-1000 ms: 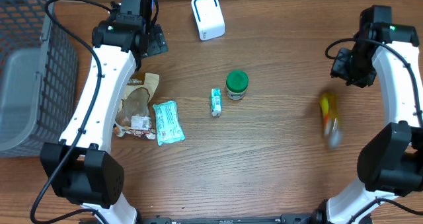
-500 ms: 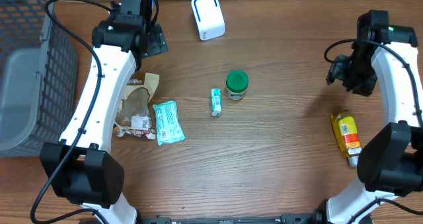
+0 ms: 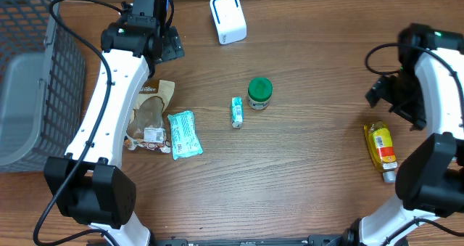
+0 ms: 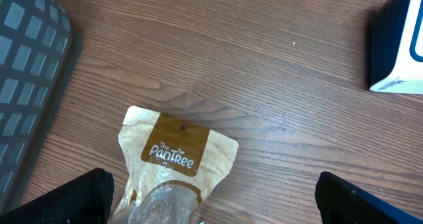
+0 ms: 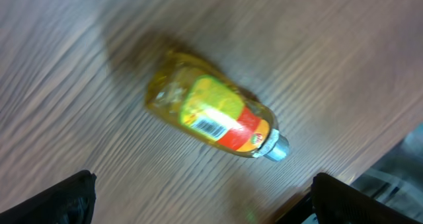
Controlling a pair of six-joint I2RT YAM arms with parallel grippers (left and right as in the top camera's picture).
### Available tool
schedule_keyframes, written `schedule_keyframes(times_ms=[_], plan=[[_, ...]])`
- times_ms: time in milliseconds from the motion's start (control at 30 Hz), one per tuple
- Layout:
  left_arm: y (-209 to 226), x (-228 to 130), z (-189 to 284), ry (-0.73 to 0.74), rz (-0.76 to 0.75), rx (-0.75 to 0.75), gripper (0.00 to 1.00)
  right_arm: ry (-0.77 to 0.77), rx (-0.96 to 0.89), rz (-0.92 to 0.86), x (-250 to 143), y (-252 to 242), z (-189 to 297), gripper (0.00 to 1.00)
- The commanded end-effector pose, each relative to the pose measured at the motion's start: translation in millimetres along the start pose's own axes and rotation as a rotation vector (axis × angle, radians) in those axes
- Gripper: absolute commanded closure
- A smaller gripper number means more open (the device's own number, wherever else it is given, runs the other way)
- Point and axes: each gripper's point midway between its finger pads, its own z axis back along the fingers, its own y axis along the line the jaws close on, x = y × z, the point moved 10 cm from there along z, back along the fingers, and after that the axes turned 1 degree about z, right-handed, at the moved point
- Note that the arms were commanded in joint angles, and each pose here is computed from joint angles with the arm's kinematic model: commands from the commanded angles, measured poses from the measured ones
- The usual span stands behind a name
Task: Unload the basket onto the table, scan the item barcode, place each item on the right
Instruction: 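Move the yellow bottle right and lower it onto the table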
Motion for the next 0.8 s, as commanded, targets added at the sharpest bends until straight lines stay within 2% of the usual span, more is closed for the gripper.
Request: schedule_keyframes(times_ms=[0,167,300,367,467,533,767], plan=[[0.5,4.5,9.3,-0.034,-0.005,0.000,0.00,0.025,-0.006,-0.180,9.1,-25.3,-9.5,0.00],[0.5,4.5,9.3,-0.034,-0.005,0.000,0.00,0.073,-0.007,-0.257,16.2,-47.8,-27.3,0.02],[0.5,4.5,9.1,-0.034,-0.005,0.000,0.00,0.133,-0.001,-0.306,14.8,-60.0,-51.9,0.12],[0.5,4.5,9.1,-0.034,-0.005,0.000,0.00,0.157,0.012,-0.332,13.4,-64.0,-68.0,0.18],[0.5,4.5,9.1,-0.034,-0.005,0.000,0.01,0.170,0.036,-0.393,10.4,-65.7,-95.1,0.34],[0.5,4.5,9.1,-0.034,-0.005,0.000,0.00,0.222,0.125,-0.390,1.7,-53.7,-110.1,0.35],[0.5,4.5,9.3,-0.034,-0.005,0.000,0.00,0.246,0.171,-0.285,-20.3,-18.9,-122.8,0.35]])
